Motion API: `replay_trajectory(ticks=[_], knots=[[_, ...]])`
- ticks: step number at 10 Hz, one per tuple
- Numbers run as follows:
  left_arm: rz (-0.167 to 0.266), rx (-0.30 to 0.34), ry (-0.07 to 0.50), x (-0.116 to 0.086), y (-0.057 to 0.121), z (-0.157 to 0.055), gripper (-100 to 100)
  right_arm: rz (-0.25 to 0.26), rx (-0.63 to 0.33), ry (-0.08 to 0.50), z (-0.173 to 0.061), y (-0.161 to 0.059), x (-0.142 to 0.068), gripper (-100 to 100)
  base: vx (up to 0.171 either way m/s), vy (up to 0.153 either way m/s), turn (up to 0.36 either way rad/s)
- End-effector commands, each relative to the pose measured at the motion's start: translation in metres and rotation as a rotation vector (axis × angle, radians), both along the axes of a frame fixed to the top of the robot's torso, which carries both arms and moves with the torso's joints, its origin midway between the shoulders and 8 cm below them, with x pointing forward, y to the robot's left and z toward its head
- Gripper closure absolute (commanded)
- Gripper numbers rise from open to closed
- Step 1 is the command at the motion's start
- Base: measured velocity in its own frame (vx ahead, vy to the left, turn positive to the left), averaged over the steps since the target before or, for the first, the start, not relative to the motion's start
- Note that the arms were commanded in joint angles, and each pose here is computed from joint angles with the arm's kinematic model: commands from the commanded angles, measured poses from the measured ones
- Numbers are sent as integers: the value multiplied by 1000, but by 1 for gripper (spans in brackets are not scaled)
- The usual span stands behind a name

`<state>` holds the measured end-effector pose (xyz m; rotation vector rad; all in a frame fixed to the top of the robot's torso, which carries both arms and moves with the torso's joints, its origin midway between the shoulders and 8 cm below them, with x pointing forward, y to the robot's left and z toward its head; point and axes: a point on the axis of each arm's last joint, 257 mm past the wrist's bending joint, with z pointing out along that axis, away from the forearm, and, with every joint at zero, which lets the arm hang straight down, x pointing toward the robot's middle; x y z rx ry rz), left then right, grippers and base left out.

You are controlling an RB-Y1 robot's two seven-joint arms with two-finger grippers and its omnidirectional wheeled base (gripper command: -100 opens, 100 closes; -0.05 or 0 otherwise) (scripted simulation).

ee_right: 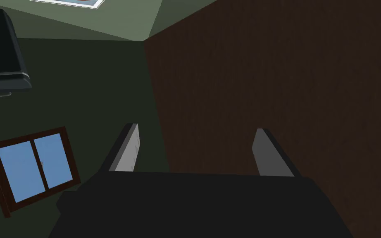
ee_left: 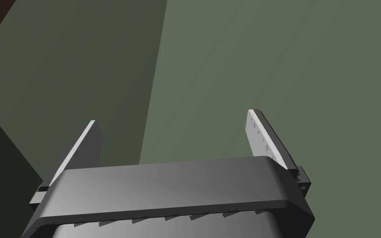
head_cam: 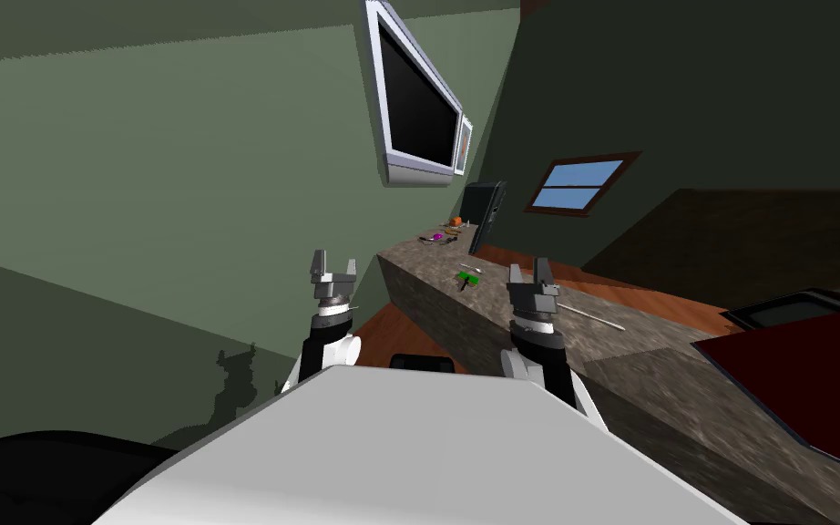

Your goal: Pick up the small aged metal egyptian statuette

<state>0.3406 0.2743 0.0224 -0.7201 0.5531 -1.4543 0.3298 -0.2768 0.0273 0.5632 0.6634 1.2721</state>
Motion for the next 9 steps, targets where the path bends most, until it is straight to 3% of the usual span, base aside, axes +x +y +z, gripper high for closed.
replay_trajectory(ticks=[1, 5, 9], knots=[[0, 0, 0, 0, 0, 0, 0, -6, -62, 18, -2, 2, 4, -100, 25, 26, -8], [0, 0, 0, 0, 0, 0, 0, -39, -242, 70, -13, 5, 19, -100, 65, 81, 2], [0, 0, 0, 0, 0, 0, 0, -99, -490, 146, -39, 5, 40, -100, 62, 96, 4]])
